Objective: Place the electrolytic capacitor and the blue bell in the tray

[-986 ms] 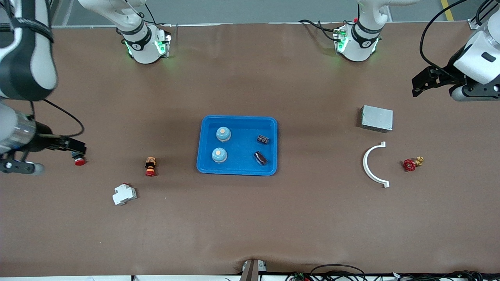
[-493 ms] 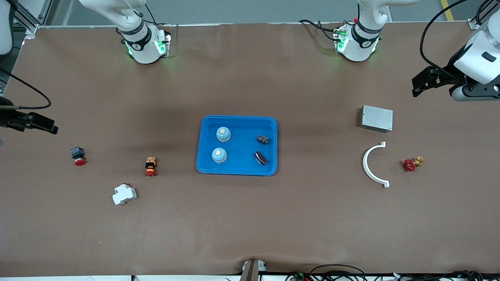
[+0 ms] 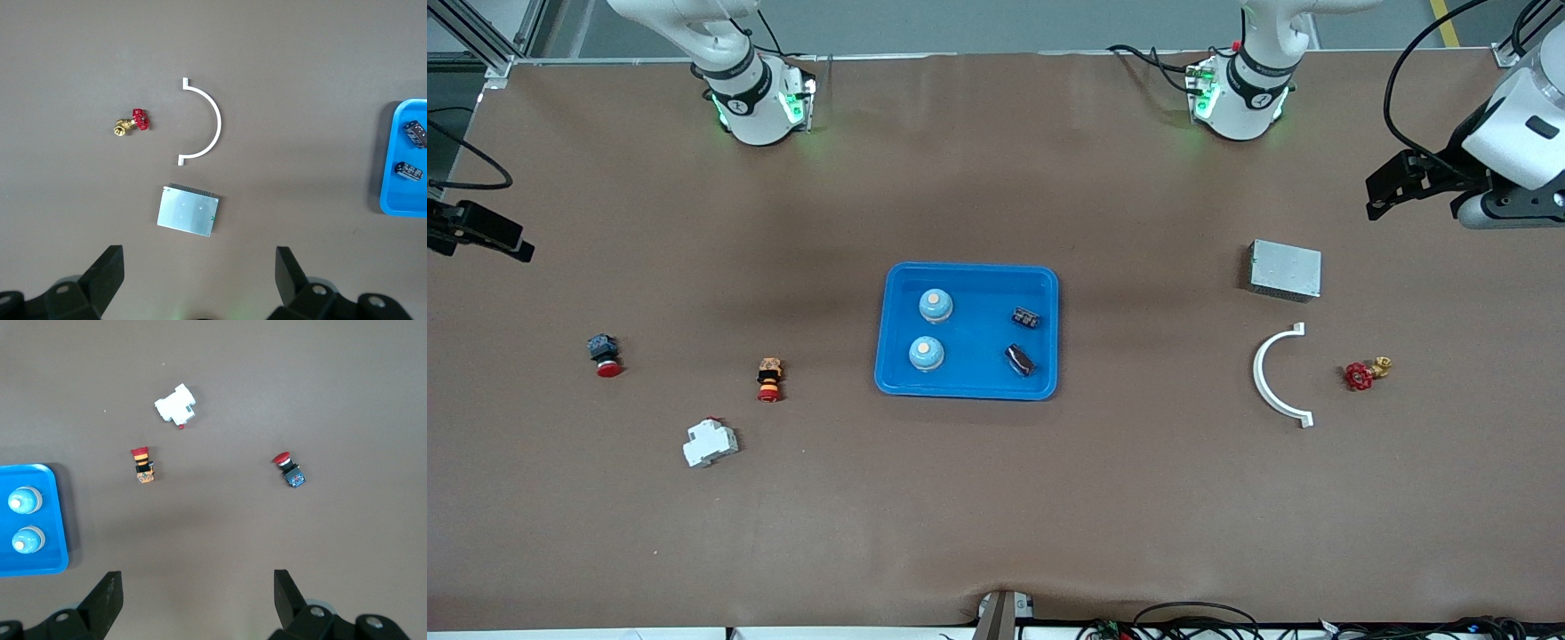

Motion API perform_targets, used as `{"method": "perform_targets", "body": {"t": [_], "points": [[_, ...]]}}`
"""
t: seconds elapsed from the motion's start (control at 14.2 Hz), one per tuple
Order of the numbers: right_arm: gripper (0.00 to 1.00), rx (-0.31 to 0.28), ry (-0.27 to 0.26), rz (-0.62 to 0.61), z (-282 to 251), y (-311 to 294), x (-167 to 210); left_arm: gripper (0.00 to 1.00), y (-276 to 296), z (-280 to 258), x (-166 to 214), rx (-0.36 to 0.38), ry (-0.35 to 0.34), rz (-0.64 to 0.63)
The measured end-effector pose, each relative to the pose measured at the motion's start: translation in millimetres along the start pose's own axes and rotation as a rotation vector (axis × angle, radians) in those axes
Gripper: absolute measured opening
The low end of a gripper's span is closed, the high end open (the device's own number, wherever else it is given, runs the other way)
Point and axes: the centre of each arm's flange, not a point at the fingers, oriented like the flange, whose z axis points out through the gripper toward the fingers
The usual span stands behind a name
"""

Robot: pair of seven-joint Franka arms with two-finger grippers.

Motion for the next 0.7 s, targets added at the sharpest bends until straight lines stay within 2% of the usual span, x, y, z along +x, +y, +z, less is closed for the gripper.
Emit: {"method": "perform_targets", "body": {"t": [0.7], "points": [[1.0, 0.005, -0.024, 0.034, 10, 19, -8, 1.0, -2, -3, 0, -0.001, 0.008, -0.003]]}}
